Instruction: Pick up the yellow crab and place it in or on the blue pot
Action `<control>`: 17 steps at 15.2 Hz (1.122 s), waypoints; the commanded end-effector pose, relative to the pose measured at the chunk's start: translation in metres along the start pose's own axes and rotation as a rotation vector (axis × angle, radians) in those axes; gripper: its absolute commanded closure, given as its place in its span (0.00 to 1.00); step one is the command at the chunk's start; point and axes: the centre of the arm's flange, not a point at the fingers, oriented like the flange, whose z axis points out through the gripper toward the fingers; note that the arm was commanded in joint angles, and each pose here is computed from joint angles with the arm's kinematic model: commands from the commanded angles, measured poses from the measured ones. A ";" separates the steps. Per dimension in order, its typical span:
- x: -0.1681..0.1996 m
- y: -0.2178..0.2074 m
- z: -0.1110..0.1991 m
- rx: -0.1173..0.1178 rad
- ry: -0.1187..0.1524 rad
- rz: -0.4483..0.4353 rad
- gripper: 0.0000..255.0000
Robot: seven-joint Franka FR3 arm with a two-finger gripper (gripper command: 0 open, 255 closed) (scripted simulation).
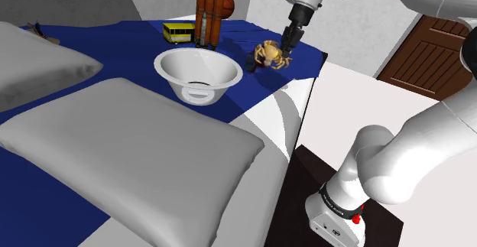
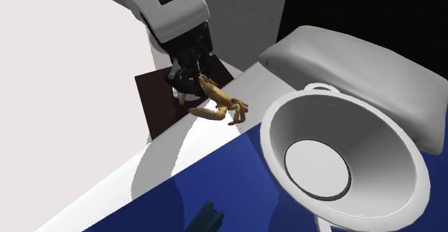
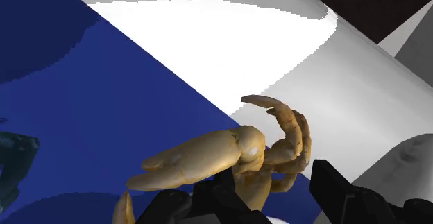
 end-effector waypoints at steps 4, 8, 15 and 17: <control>0.065 -0.009 0.009 0.000 0.000 0.000 1.00; 0.116 -0.016 0.017 0.000 0.000 0.000 1.00; 0.207 -0.028 0.031 0.000 0.000 0.000 1.00; 0.233 -0.032 0.035 0.000 0.000 0.000 1.00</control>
